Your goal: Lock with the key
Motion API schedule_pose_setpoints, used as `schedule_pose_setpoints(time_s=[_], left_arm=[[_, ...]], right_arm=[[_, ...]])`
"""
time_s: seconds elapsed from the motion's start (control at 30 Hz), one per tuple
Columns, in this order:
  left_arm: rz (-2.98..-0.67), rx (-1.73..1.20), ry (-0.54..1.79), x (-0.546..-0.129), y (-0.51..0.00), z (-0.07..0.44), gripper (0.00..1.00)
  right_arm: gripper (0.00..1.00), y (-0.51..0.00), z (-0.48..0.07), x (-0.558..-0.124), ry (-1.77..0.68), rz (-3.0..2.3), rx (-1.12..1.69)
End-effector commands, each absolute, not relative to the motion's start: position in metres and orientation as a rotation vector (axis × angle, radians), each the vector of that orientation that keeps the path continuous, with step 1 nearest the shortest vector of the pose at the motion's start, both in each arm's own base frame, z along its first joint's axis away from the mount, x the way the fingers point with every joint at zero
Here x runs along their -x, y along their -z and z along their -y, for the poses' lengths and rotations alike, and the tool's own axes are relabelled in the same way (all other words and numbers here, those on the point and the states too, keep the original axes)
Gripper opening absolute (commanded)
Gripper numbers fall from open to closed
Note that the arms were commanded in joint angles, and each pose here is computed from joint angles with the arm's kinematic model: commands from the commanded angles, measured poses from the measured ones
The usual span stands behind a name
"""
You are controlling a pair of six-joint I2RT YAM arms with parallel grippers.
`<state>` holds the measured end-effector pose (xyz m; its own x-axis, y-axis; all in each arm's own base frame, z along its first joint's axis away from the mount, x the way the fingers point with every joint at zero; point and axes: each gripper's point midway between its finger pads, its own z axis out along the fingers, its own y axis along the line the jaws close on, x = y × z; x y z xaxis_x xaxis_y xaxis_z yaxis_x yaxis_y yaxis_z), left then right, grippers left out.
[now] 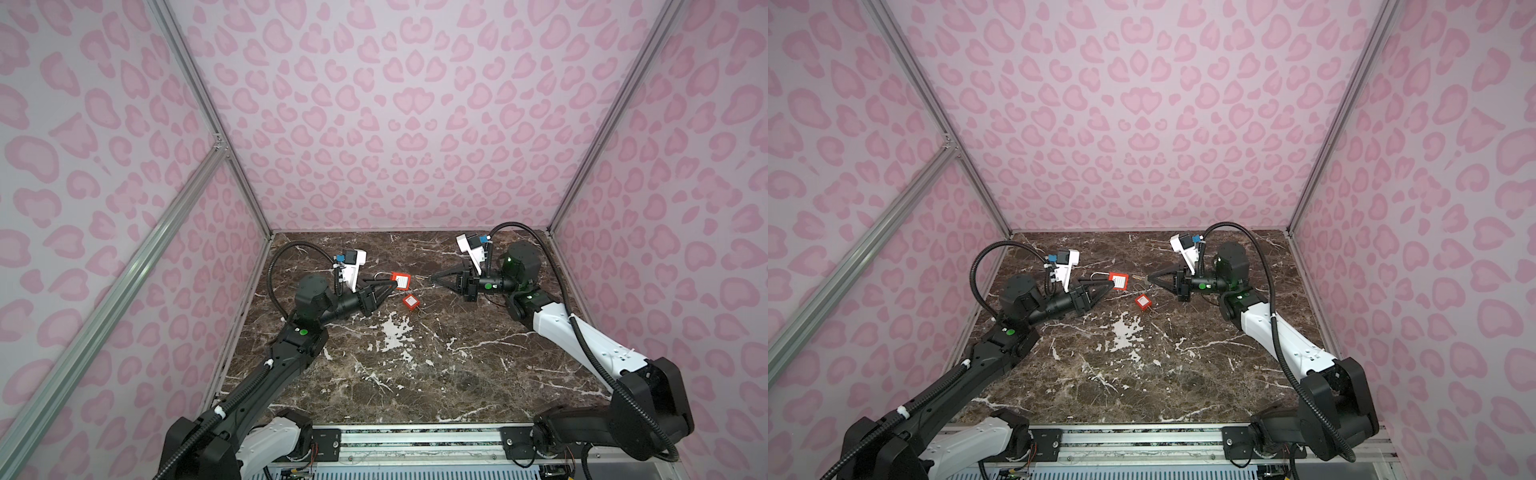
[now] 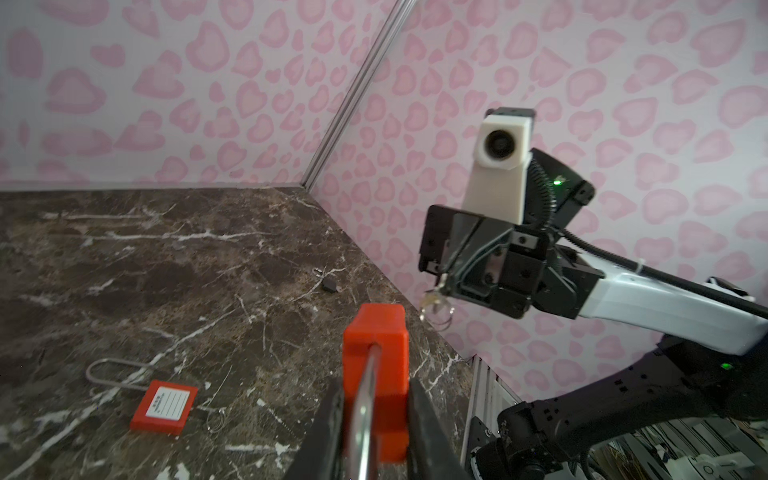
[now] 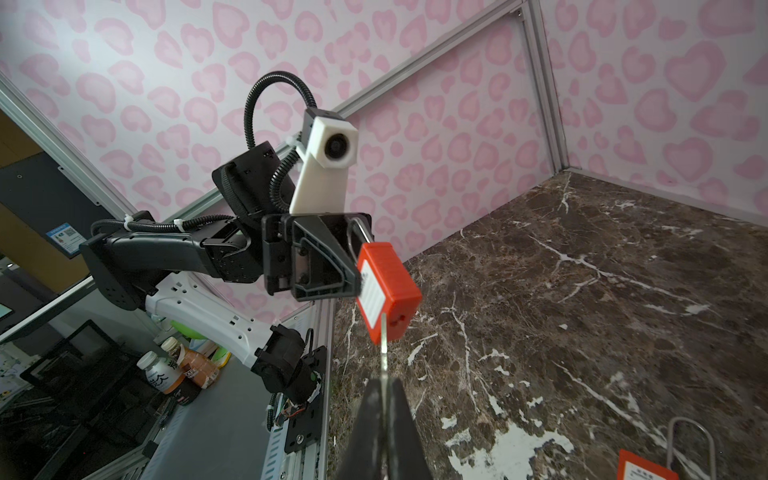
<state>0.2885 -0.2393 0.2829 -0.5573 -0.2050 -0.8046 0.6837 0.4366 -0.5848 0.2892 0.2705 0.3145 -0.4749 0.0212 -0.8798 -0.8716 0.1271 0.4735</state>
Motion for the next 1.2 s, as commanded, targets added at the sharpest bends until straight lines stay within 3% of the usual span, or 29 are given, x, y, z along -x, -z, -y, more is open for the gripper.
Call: schedule_pose_setpoints(time_s=[0.0,0.33,1.17], left_arm=[[-1.919,-0.406,1.186,-0.296,-0.247,0.238,0.03],[-2.253,-0.397,1.203,-0.288,-0.157,0.242,0.03],[-2.603,-0.383,1.167,-0.270,-0.058,0.236,0.02]], right_arm=[[0.00,-0.307,-0.264,-0.298,-1.391,-1.661,0.793],[0.00,-0.290,-0.247,-0.313,-1.293,-1.721,0.687],[0.00,-0.275,-0.244,-0.312,-1.279,-1.765,0.653]])
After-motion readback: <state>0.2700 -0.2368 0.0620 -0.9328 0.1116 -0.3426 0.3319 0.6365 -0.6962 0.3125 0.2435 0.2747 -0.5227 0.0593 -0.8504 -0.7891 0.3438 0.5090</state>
